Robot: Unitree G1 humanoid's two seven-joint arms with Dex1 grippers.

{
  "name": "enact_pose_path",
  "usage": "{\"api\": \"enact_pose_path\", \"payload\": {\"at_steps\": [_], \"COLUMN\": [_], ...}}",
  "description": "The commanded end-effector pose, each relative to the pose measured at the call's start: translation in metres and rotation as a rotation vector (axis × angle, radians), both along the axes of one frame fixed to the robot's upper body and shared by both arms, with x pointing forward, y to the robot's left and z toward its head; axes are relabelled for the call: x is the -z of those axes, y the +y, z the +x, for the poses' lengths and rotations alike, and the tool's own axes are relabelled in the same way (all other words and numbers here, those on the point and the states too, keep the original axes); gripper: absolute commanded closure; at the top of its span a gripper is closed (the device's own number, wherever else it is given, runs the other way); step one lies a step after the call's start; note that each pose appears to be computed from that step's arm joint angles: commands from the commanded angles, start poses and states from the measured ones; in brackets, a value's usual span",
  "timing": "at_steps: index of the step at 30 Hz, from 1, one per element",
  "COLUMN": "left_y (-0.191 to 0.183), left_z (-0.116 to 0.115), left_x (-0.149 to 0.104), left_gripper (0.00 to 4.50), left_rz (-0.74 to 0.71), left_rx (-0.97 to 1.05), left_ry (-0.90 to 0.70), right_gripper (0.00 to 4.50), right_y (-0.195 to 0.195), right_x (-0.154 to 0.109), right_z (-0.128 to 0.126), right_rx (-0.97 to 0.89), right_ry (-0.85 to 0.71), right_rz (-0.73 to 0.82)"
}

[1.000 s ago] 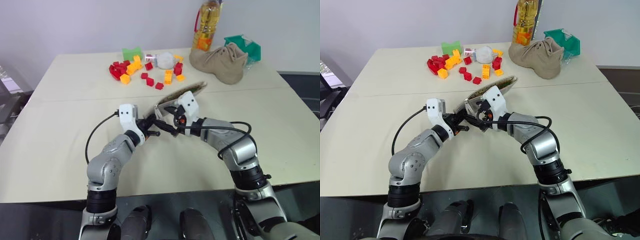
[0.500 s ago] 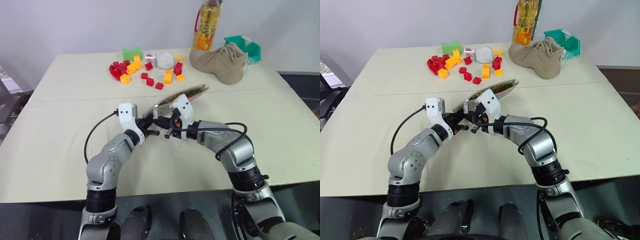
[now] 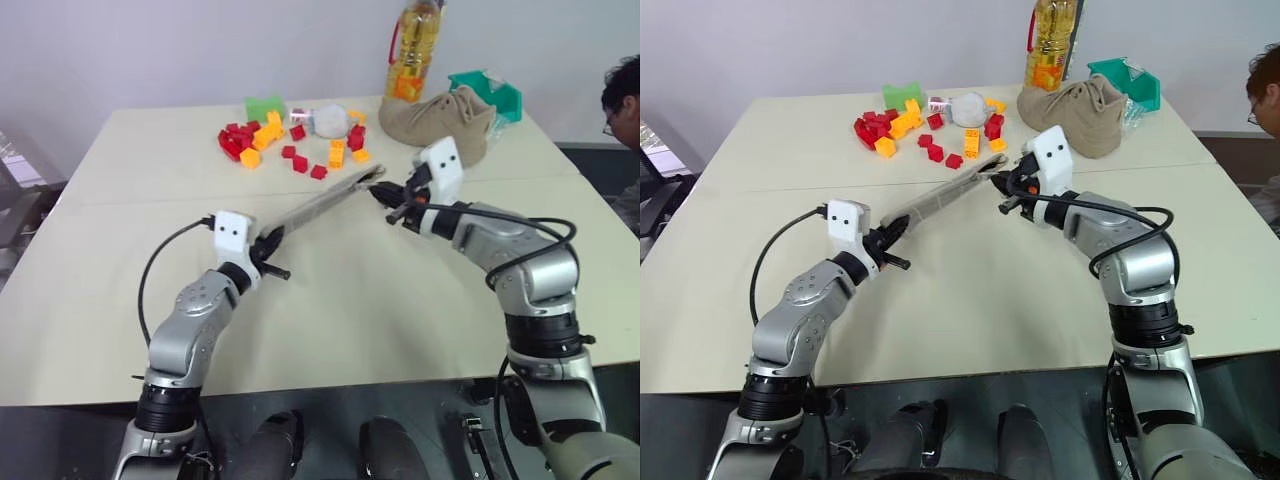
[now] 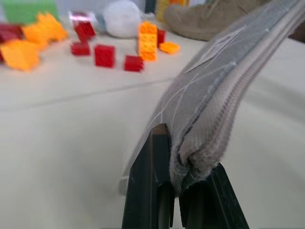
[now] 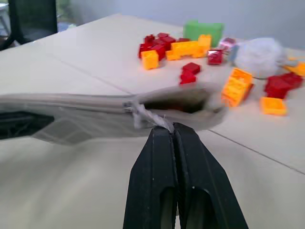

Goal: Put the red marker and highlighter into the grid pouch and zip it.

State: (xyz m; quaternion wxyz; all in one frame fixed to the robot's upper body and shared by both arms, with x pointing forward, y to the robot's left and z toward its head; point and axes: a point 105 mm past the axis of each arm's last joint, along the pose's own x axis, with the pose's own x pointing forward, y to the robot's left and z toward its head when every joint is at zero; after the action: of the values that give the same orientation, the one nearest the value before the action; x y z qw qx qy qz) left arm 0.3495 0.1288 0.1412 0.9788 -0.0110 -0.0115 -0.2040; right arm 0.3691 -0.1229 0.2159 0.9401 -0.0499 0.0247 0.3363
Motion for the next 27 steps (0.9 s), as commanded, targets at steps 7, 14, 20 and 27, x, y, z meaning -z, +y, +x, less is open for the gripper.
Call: {"api": "enact_pose_path", "payload": {"at_steps": [7, 14, 20, 27], "left_y": [0.04, 0.044, 0.057, 0.092], "left_z": [0.001, -0.009, -0.027, -0.055], "left_x": [-0.005, 0.002, 0.018, 0.041], "left_gripper": [4.5, 2.53, 0.03, 0.03], "left_rz": [0.046, -0.006, -0.003, 0.031], "left_rx": [-0.11, -0.055, -0.035, -0.133], "left_ry": [-0.077, -0.028, 0.061, 0.134], "right_gripper": [4.45, 3.17, 0.61, 0.61], "right_y": [-0.022, -0.011, -0.022, -0.064], "right_x": [-0.009, 0.014, 0.029, 0.044], "right_z": [0.004, -0.008, -0.022, -0.032], "right_rx": [0.064, -0.043, -0.084, -0.002], "right_ry": [-0.034, 0.03, 0.014, -0.041], "right_rz": [-0.011, -0.061, -0.119, -0.162]}}
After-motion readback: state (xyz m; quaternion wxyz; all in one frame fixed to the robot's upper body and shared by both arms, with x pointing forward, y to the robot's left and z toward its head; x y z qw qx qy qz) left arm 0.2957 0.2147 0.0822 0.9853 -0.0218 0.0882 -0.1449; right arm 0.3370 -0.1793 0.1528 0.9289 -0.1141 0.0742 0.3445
